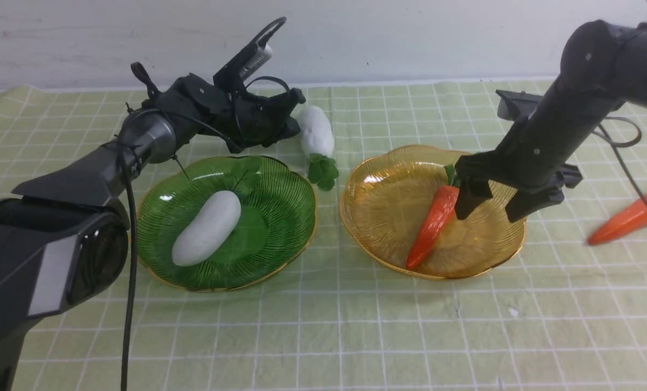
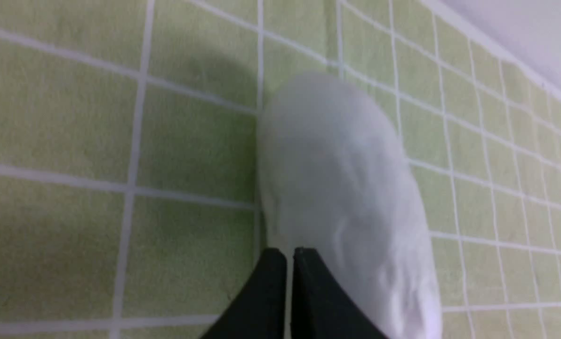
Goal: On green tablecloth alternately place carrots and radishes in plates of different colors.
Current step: 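Pick up the white radish and place it in the left plate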
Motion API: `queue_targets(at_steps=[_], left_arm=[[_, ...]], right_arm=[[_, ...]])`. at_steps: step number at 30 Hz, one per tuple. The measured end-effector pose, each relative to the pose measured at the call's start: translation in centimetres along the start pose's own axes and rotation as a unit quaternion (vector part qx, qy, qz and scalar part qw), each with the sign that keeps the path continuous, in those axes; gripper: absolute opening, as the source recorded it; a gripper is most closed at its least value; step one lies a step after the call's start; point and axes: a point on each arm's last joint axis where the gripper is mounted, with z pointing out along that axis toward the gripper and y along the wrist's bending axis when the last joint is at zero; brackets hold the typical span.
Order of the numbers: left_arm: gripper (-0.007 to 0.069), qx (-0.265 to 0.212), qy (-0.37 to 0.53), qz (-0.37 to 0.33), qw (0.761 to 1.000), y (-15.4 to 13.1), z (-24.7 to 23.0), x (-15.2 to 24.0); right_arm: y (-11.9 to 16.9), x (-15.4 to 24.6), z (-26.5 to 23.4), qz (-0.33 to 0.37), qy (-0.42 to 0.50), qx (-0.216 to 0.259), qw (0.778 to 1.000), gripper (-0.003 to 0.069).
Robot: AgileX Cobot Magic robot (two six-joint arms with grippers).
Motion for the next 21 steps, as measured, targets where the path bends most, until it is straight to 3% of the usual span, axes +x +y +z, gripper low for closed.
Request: queue_targets(at_steps=[8, 15, 18, 21], left_arm=[[-0.0008, 0.013, -0.009, 0.03, 0.999, -2.1, -2.1, -1.3], [-0.0002, 0.025, -0.006, 0.108, 0.994, -3.4, -3.2, -1.9], [0.0043, 0.027, -0.014, 0.139, 0.99, -3.7, -3.4, -2.1], [0.0142, 0.021, -0.019, 0.186, 0.982, -3.9, -3.2, -2.0]], right_arm=[[0.0, 0.0, 0.0, -0.002, 0.002, 0.0, 1.0, 0.0589], [0.0, 0.2, 0.0, -0.011, 0.009, -0.001, 1.0, 0.0589], [0.0, 0.2, 0.0, -0.013, 0.01, -0.001, 1.0, 0.0589], [0.0, 0.2, 0.0, -0.014, 0.01, -0.001, 1.0, 0.0589]])
